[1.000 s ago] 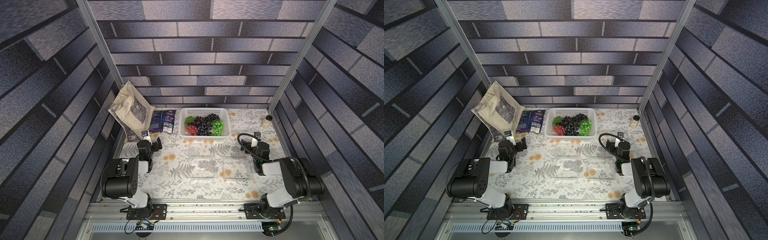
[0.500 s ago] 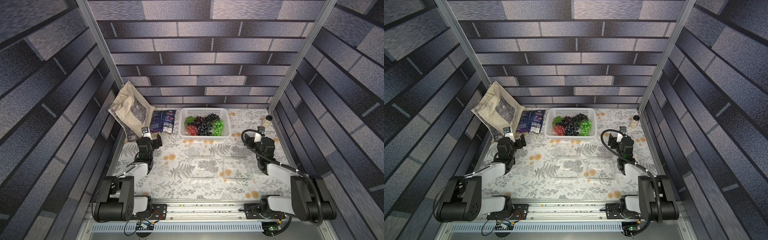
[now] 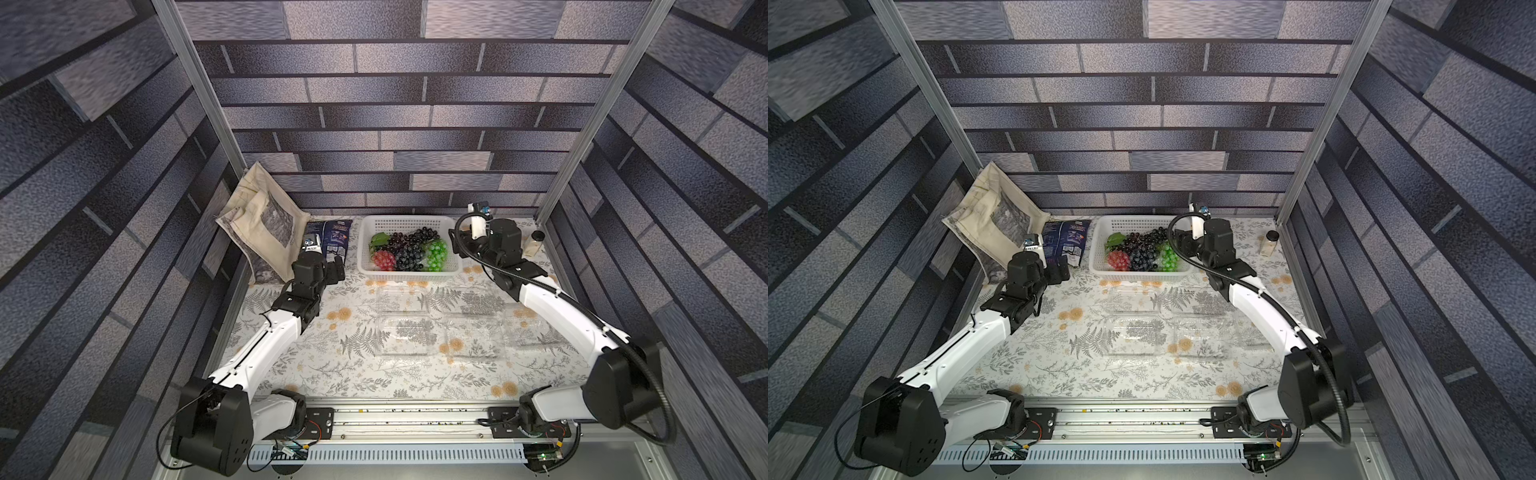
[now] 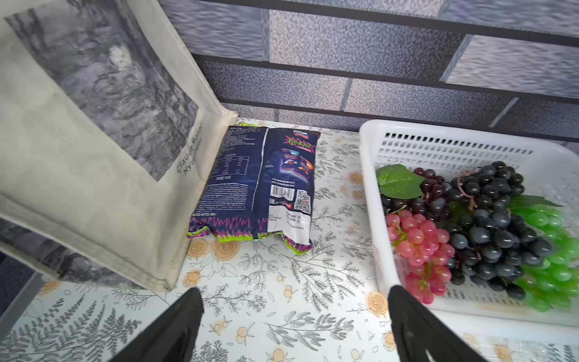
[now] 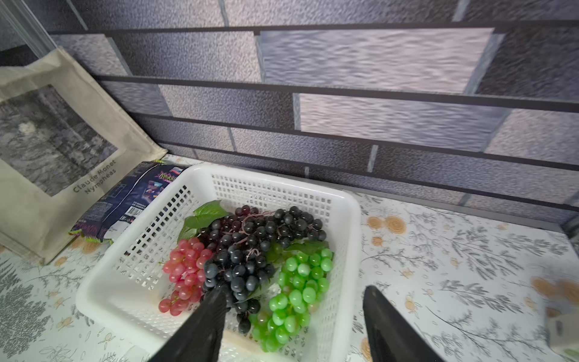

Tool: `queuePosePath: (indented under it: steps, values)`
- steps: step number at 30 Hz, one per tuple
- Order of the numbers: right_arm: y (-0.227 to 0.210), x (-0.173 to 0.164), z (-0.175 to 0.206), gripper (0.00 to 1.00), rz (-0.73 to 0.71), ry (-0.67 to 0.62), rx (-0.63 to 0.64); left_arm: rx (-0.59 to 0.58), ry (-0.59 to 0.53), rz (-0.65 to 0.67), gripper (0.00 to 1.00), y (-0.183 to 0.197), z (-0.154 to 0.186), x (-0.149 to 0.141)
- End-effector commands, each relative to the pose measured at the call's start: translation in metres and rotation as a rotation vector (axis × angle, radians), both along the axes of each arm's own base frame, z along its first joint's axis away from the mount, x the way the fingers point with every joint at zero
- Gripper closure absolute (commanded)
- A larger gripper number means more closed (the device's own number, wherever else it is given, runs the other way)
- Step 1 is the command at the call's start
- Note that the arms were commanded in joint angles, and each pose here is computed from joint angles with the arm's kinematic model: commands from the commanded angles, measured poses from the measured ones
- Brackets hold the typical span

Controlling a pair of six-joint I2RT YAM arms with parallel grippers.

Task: Pack grapes into containers
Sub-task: Pick up the grape from the basket.

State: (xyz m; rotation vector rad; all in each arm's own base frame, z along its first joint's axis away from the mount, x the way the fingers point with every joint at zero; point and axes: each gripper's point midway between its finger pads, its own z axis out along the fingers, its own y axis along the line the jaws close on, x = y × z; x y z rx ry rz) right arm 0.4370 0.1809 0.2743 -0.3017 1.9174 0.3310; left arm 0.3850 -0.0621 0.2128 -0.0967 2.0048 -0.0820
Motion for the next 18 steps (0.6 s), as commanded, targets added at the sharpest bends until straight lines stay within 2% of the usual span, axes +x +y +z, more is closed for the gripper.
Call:
queuePosePath:
  steps: [1, 5, 15, 16, 18]
  values:
    - [0.023, 0.008, -0.036, 0.34, 0.036, 0.178, -0.005, -0.074, 0.085, 0.001, 0.06, -0.009, -0.004, -0.005]
    - [0.044, 0.033, -0.059, 0.42, 0.05, 0.291, -0.009, -0.104, 0.106, -0.037, 0.06, -0.022, -0.002, -0.003]
    - [0.067, 0.079, -0.092, 0.39, 0.02, 0.381, -0.01, -0.157, 0.14, -0.088, 0.05, -0.039, -0.009, 0.0]
    - [0.069, 0.087, -0.111, 0.39, 0.007, 0.412, -0.022, -0.161, 0.139, -0.09, 0.05, -0.04, -0.009, 0.001]
    - [0.071, 0.097, -0.119, 0.39, -0.015, 0.423, -0.019, -0.168, 0.139, -0.093, 0.05, -0.041, -0.01, 0.002]
